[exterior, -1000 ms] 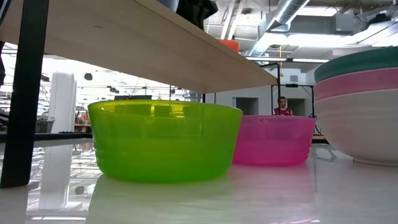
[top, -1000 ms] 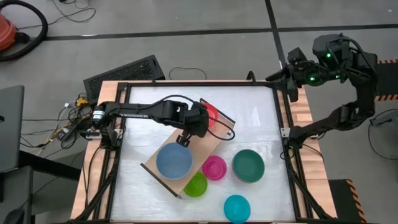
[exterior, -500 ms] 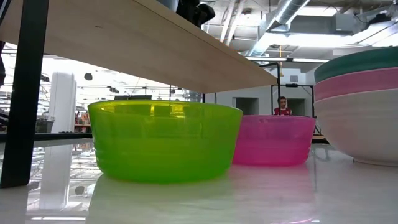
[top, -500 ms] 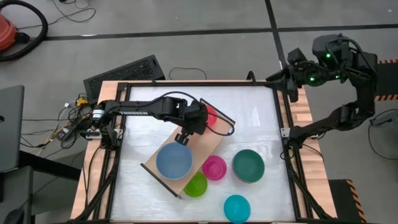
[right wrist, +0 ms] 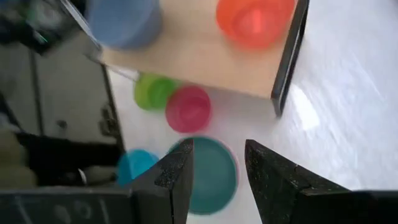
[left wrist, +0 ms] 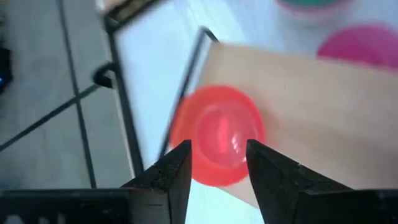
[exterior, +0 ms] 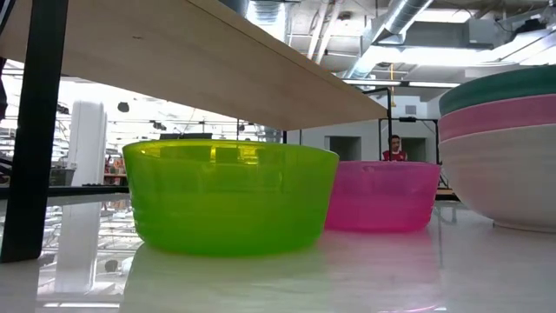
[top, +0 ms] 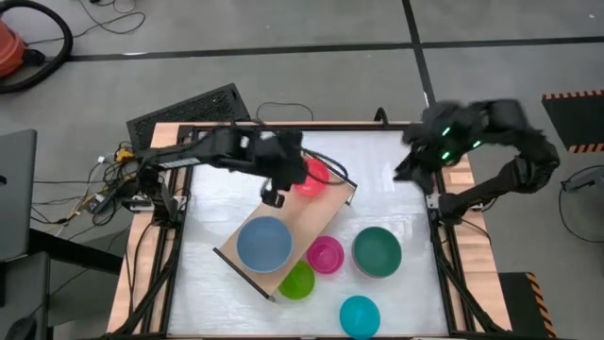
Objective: Place and stack bowls onto a shelf
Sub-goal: Stack the pink bowl onto the orange bowl on the shelf
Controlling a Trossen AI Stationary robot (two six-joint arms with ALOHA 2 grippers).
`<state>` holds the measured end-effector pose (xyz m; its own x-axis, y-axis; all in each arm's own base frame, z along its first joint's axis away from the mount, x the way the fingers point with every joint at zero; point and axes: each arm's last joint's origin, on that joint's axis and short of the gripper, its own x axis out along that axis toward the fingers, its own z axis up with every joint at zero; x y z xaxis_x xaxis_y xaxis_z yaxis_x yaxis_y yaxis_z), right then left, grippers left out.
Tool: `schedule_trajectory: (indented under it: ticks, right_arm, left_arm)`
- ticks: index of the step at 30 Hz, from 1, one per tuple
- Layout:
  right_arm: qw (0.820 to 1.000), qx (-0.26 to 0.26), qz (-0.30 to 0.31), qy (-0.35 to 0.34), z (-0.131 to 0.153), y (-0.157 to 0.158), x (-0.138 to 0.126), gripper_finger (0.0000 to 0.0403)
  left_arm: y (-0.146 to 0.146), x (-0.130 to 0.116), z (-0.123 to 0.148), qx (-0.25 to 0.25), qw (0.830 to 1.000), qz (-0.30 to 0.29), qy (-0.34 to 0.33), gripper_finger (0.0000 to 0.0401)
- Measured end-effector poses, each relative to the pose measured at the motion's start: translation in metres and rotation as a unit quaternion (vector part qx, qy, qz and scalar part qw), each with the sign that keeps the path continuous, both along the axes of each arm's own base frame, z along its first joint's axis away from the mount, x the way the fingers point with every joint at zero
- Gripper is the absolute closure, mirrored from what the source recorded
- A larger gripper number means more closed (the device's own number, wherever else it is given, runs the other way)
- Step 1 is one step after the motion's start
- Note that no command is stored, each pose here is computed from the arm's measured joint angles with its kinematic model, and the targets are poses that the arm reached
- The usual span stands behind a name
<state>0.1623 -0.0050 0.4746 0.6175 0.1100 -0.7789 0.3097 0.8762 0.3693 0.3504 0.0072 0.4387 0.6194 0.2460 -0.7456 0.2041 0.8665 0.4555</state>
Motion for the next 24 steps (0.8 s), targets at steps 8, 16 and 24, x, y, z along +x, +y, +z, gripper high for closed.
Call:
schedule_trajectory:
  ticks: [8,16,24]
  right_arm:
    - [0.999,-0.020,0.026,0.032,-0.067,0.045,0.069,0.0235]
    - [0.990,-0.036,0.033,0.131,-0.138,0.071,0.134,0.0235]
    - [0.976,-0.038,-0.061,0.204,-0.188,0.096,0.165,0.0235]
  left_arm:
    - [-0.005,-0.041,0.052,-0.037,0.991,0.024,-0.127,0.0262]
    - [-0.010,-0.072,0.077,-0.044,0.983,0.018,-0.179,0.0262]
    - [-0.010,-0.084,0.080,-0.053,0.984,0.007,-0.172,0.0262]
